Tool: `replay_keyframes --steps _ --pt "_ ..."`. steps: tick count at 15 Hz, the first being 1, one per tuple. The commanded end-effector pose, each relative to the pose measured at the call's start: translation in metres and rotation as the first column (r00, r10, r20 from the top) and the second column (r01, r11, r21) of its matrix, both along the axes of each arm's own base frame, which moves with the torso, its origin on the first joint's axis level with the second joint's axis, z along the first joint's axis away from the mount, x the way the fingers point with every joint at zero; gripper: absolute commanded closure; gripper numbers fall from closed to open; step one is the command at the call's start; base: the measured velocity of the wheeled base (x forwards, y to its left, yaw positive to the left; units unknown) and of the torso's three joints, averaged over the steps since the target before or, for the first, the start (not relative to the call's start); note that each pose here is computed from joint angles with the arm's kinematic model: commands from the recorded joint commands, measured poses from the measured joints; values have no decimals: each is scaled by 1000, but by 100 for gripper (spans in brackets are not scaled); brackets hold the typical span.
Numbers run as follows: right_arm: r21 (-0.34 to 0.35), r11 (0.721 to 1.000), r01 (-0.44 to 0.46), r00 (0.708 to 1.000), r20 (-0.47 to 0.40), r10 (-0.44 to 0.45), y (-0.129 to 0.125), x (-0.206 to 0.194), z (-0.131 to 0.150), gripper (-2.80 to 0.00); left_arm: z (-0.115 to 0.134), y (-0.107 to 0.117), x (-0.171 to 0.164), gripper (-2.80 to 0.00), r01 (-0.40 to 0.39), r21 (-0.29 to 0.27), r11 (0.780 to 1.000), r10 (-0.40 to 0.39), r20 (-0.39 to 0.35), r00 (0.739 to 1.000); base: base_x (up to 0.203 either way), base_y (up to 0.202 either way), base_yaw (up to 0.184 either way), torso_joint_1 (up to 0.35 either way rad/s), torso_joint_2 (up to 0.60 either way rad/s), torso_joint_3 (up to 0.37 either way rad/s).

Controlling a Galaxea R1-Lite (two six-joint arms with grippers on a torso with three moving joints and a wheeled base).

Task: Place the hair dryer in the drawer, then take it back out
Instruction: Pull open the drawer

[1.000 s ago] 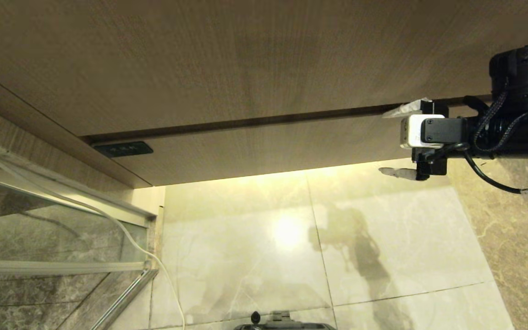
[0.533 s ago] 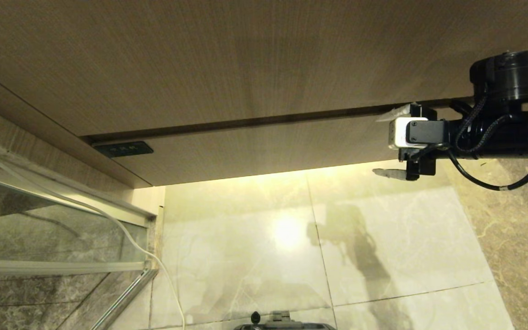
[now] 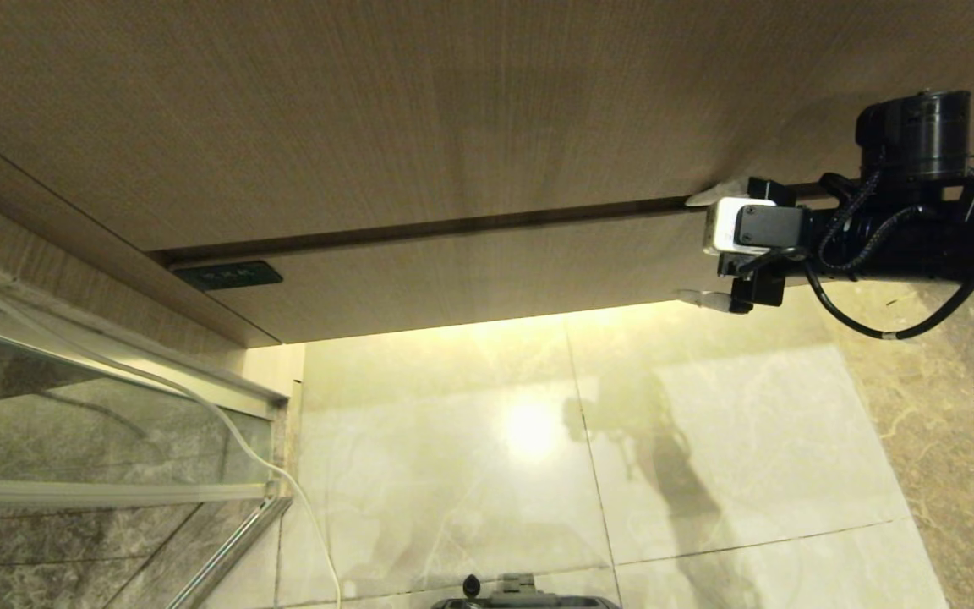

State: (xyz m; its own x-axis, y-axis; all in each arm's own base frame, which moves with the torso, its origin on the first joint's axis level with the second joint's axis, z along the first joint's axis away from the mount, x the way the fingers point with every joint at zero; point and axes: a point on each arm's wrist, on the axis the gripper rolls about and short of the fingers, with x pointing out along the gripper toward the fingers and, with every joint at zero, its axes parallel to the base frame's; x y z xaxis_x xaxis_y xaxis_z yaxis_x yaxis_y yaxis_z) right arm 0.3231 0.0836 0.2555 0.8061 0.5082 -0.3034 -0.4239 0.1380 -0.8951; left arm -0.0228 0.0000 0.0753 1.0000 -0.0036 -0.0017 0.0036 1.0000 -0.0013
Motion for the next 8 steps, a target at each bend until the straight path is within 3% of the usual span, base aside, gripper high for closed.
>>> replay_keyframes --steps 1,8 --pt "-4 1000 -4 1000 10 4 1 5 -3 -280 0 0 0 0 0 0 1000 0 0 1000 0 0 0 0 0 0" --pt "8 1000 -2 1000 29 2 4 18 -10 -280 0 0 0 0 1 0 1000 -1 0 1000 0 0 0 0 0 0"
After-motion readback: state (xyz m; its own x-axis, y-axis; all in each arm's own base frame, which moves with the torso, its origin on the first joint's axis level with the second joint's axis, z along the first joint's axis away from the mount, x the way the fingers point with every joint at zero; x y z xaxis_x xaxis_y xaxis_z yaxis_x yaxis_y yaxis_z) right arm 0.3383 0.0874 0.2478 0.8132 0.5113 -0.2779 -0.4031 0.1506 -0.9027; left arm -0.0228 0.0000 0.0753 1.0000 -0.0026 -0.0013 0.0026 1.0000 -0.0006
